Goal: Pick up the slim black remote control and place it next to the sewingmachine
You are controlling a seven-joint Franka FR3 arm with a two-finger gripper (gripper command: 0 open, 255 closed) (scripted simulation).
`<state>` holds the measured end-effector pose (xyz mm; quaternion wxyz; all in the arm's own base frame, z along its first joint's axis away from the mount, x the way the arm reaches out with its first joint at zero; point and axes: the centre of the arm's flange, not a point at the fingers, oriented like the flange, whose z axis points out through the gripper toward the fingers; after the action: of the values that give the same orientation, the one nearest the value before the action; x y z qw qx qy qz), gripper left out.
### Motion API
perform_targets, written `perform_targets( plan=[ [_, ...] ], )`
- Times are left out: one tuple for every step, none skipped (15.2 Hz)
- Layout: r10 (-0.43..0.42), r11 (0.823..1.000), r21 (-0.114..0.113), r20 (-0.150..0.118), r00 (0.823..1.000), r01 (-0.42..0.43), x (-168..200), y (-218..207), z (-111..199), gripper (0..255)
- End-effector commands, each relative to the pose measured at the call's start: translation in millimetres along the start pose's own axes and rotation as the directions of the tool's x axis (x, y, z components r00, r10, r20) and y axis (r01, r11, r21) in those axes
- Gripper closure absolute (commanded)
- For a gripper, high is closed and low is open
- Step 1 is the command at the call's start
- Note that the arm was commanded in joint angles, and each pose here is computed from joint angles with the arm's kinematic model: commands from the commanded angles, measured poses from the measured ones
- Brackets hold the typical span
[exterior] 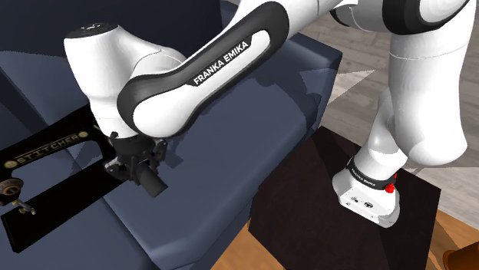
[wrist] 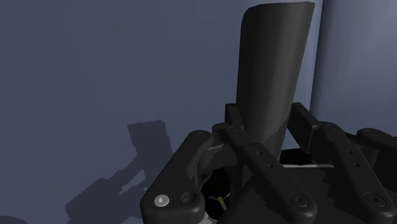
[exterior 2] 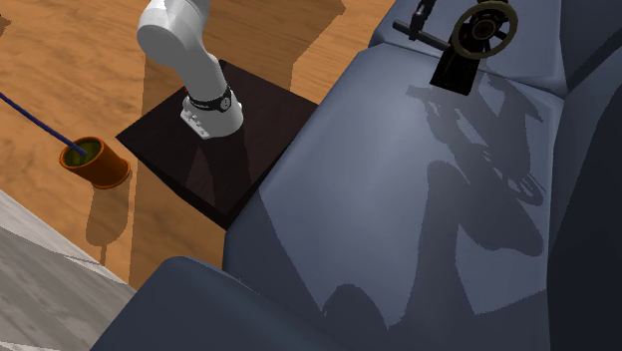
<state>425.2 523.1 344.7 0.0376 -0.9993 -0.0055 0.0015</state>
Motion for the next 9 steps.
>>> perform_targets(
  plan=[
    [0.0,1.0,0.001,0.0,1.0,0.0,0,1,11,255],
    [0.0,1.0,0.001,0.0,1.0,0.0,0,1,16,255],
    [0.0,1.0,0.001,0.0,1.0,0.0,0,2,21,255],
    [0.0,1.0,0.001,0.0,1.0,0.0,0,2,27,255],
    [0.0,1.0,0.001,0.0,1.0,0.0,0,2,32,255],
    [0.0,1.0,0.001,0.0,1.0,0.0,0,3,37,255],
    [0.0,1.0,0.001,0.0,1.0,0.0,0,3,42,255],
    [0.0,1.0,0.001,0.0,1.0,0.0,0,4,48,255],
    [0.0,1.0,0.001,0.0,1.0,0.0,0,4,53,255]
  ],
)
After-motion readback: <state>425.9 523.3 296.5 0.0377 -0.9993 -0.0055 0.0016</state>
